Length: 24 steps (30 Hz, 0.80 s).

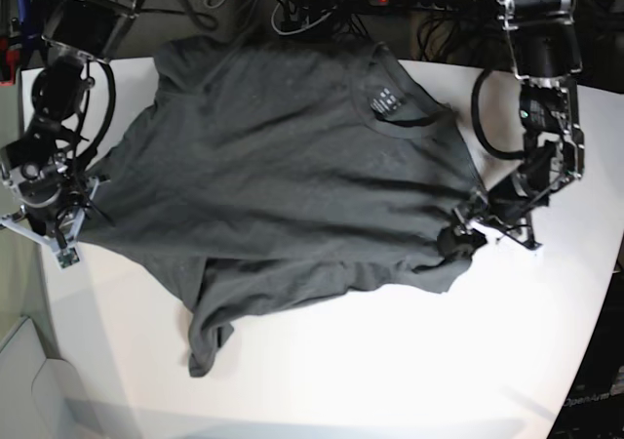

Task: Layout the t-shirt on the table in an organized manner, then fold the t-shirt properly
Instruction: 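Drag the grey t-shirt with the left gripper toward its own side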

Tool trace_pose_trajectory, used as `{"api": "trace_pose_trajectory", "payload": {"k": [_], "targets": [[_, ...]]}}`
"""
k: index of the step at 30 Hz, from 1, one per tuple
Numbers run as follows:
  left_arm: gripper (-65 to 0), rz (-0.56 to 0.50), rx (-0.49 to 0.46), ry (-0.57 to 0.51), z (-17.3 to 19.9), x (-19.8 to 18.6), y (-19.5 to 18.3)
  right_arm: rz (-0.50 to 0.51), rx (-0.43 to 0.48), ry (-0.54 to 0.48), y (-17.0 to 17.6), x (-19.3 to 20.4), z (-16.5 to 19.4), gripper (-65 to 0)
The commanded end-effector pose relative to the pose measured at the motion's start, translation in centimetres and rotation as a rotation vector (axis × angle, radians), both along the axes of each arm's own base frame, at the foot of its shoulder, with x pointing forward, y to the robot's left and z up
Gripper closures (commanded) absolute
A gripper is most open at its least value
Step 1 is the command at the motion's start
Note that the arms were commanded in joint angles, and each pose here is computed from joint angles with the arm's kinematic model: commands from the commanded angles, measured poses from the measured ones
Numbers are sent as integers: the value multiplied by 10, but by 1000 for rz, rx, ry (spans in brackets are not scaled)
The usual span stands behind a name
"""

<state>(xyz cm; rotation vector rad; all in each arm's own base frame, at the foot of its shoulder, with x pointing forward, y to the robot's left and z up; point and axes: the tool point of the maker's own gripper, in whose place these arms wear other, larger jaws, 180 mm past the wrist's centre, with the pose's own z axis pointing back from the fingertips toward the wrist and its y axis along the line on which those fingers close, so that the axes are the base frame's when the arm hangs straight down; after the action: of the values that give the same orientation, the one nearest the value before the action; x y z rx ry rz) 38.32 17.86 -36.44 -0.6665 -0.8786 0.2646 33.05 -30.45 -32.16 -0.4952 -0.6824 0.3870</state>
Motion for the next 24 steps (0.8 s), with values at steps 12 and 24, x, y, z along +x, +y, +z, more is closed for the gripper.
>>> {"api": "trace_pose_trajectory", "payload": {"k": [12,24], "targets": [[-352,-157,-170,-26,12,-32,-123,149,-10,53,46,-1,-19,-1],[-350,-307,58,159,-59,-80,-137,152,-38,54,37,-4,-16,-130]]}}
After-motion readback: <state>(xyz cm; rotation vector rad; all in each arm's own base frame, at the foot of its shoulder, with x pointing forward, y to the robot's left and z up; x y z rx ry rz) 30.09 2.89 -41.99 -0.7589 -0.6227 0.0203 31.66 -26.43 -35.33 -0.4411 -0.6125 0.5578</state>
